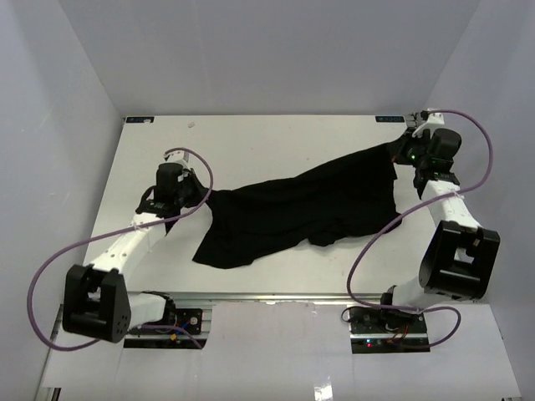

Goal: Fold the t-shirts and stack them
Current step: Flatten out the tshirt

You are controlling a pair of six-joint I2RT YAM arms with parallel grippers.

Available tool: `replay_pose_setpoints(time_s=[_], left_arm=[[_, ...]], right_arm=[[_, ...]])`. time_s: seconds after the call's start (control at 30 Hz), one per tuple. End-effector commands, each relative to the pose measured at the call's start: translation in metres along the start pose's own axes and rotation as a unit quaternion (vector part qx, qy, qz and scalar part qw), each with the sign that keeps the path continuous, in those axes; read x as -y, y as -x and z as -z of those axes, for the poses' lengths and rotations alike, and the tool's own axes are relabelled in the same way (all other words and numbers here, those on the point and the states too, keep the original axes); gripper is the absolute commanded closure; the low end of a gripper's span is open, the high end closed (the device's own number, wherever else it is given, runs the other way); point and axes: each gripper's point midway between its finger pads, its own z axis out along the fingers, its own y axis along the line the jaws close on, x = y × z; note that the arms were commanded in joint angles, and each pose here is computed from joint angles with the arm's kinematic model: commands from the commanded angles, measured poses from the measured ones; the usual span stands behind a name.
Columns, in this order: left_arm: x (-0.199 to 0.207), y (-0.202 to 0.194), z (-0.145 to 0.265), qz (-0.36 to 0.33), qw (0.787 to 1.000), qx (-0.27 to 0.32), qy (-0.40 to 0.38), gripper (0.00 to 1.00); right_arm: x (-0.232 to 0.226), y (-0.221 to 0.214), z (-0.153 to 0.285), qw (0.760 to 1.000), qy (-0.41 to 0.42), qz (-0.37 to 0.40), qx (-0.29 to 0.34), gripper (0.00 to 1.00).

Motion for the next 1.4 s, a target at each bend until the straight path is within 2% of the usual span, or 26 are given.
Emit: replay_pose_setpoints(time_s=[0.0,0.1,0.13,0.27,0.33,0.37,0.4,0.47,0.53,0.57,0.6,0.67,0.73,0.87,1.0,1.37], left_arm=[[-0.012,0.006,-0.026,0.026,0.999,0.023,0.007,0.92],[-0.029,-0.006,-0.044,0.043,0.999,0.001,0.029,0.92],[-0.029,0.006,-0.050,0.044,0.999,0.017,0.027,0.92],[-0.039,0.013,-0.073,0.040,0.998,0.002,0.047,0.91],[-0.044,0.018,-0.083,0.036,0.997,-0.011,0.062,0.79],[-0.046,0.021,-0.086,0.033,0.997,-0.012,0.068,0.68],[-0.046,0.025,-0.087,0.030,0.997,-0.011,0.072,0.44],[-0.042,0.040,-0.086,0.025,0.997,-0.008,0.072,0.29],[-0.036,0.048,-0.080,0.020,0.997,-0.011,0.069,0.21],[-0.027,0.064,-0.073,0.020,0.998,0.003,0.060,0.20],[-0.024,0.061,-0.067,0.027,0.998,-0.013,0.060,0.20],[-0.007,0.076,-0.048,0.042,0.998,-0.006,0.039,0.21],[0.005,0.070,-0.032,0.075,0.997,-0.022,0.021,0.26],[0.026,0.024,0.002,0.126,0.988,-0.085,-0.012,0.37],[0.039,-0.022,0.020,0.148,0.979,-0.142,0.004,0.37],[0.045,-0.068,0.004,0.112,0.968,-0.197,0.110,0.33]], right_arm=[[0.007,0.020,-0.025,0.999,-0.004,0.036,0.037,0.94],[0.018,0.006,-0.046,0.999,-0.007,0.028,0.019,0.94],[0.022,0.004,-0.053,1.000,-0.008,0.025,0.016,0.94],[0.026,0.006,-0.068,1.000,-0.004,0.022,0.017,0.94],[0.024,0.008,-0.073,1.000,0.002,0.021,0.018,0.94],[0.024,0.009,-0.074,1.000,0.004,0.021,0.020,0.94],[0.023,0.009,-0.075,1.000,0.005,0.022,0.020,0.94],[0.022,0.011,-0.074,1.000,0.009,0.021,0.022,0.94],[0.020,0.013,-0.072,0.999,0.011,0.019,0.024,0.94],[0.017,0.011,-0.071,0.999,0.015,0.019,0.023,0.94],[0.015,0.012,-0.069,0.999,0.018,0.019,0.024,0.94],[0.014,0.009,-0.066,0.999,0.020,0.016,0.020,0.94],[0.011,0.009,-0.062,0.999,0.022,0.017,0.020,0.94],[0.007,0.001,-0.055,0.999,0.026,0.016,0.013,0.94],[0.004,-0.003,-0.050,0.999,0.029,0.013,0.008,0.94],[0.002,-0.011,-0.046,0.999,0.034,0.008,0.001,0.94]])
